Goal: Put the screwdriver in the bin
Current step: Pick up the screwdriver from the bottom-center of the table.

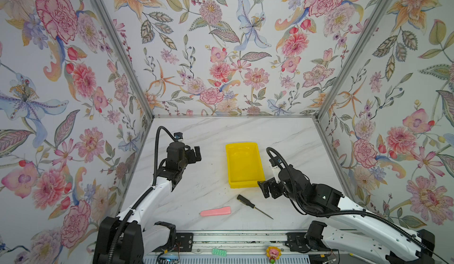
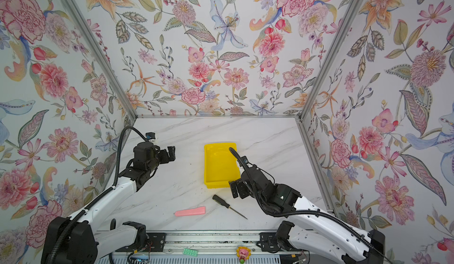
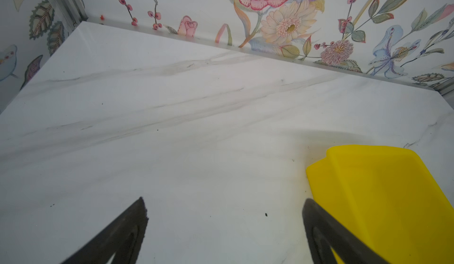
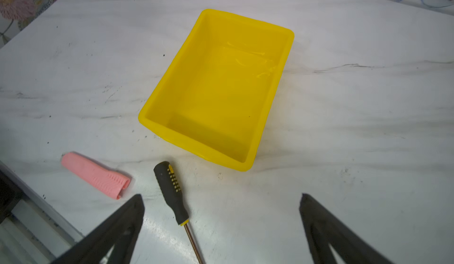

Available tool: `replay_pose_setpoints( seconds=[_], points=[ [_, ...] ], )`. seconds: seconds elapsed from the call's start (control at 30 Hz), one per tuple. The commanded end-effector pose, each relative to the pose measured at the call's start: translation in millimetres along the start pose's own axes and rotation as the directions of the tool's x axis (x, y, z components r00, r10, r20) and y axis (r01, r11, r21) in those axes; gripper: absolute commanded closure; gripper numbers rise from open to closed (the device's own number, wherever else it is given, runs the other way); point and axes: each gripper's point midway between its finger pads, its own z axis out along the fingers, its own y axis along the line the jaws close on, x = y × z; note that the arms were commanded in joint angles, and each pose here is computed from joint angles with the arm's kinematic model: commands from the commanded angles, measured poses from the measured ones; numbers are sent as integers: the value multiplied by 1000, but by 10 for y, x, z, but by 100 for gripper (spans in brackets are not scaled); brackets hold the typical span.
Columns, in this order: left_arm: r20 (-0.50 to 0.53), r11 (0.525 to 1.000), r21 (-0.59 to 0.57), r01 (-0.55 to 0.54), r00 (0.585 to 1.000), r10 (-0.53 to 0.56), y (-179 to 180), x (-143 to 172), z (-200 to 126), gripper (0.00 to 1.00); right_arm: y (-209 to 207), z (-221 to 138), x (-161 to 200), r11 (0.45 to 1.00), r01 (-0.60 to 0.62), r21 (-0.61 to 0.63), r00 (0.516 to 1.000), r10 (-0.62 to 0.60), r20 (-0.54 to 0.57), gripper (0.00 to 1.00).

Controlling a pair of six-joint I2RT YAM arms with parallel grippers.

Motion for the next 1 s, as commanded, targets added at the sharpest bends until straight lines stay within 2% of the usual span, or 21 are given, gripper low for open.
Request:
replay_pose_setpoints(
  seconds=[0.0, 0.1, 0.17, 0.27, 0.43, 0.53, 0.67, 0.97],
  points=[
    [-75, 999, 31, 38, 997, -36, -31, 196, -130, 1, 289, 114, 369, 994, 88, -68, 978, -99, -185, 1],
    [-73, 997, 77, 31, 997, -26, -93, 234, -273, 1, 452, 291, 533, 984, 120, -134, 961, -149, -233, 1],
    [-62, 980, 195, 24, 998, -12, -280, 256, -391, 1, 515, 401, 598, 978, 112, -174, 961, -152, -232, 1],
    [-45, 929, 370, 9, 999, 9, -612, 284, -641, 1, 590, 551, 740, 967, 126, -219, 947, -184, -265, 1],
    [-105, 857, 514, 44, 994, 13, -899, 514, -963, 1, 674, 777, 957, 952, 151, -265, 926, -230, -298, 1],
    [-142, 847, 525, 83, 990, -9, -878, 669, -1080, 1, 699, 901, 995, 951, 133, -278, 928, -218, -303, 6],
    [-161, 859, 499, 116, 986, -39, -768, 793, -1180, 1, 707, 1066, 1026, 953, 122, -278, 925, -211, -315, 20],
    [-157, 878, 459, 136, 985, -71, -679, 807, -1193, 1, 737, 1242, 1149, 949, 145, -279, 908, -240, -344, 45]
  ],
)
